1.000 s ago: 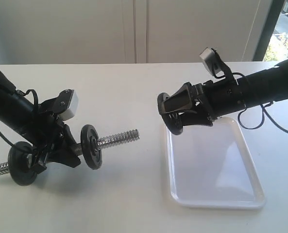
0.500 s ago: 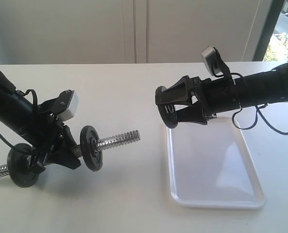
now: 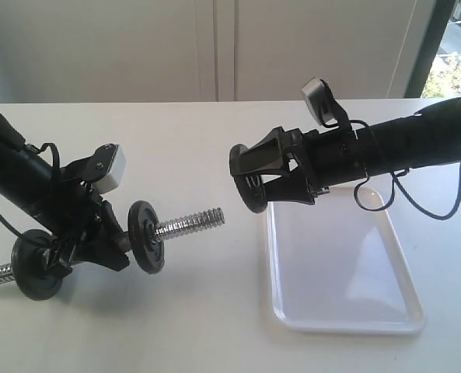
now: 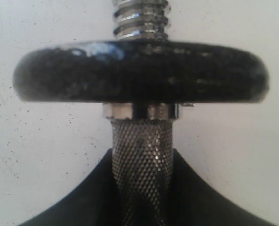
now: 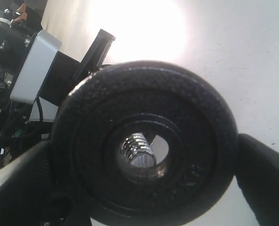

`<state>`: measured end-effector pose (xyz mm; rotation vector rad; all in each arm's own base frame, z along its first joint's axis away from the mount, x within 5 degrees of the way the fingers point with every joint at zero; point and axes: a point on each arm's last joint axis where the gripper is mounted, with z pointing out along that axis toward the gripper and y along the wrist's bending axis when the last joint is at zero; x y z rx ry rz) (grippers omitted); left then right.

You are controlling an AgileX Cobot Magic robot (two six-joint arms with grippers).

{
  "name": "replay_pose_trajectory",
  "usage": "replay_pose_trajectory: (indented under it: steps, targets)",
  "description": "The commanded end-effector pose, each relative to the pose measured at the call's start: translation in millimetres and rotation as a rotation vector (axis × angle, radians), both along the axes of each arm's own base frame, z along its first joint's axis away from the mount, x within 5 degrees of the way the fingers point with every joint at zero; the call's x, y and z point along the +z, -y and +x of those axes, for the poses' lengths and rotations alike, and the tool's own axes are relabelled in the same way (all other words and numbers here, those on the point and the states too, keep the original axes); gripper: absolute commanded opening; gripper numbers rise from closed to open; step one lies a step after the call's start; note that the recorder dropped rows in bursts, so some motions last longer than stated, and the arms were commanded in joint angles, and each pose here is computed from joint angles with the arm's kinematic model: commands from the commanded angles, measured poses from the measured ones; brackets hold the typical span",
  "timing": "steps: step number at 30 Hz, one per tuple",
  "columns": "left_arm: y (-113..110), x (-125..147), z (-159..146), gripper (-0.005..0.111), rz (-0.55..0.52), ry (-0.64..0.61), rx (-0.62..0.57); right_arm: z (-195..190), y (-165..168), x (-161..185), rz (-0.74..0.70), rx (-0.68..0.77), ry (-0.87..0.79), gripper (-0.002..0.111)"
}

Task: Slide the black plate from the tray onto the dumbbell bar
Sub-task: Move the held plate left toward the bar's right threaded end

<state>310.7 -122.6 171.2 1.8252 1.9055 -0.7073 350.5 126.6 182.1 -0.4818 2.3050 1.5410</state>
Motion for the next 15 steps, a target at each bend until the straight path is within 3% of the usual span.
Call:
replay_pose_trajectory:
  steps: [1,15]
  targets:
    - [8,25,-6,0.000,-0.127,-0.036,0.006,-1,-2,10,0.086,-0.014,-0.006,0.000]
    - [8,25,-6,0.000,-0.126,-0.035,0.007,-14,-30,-13,0.094,0.047,-0.077,0.000]
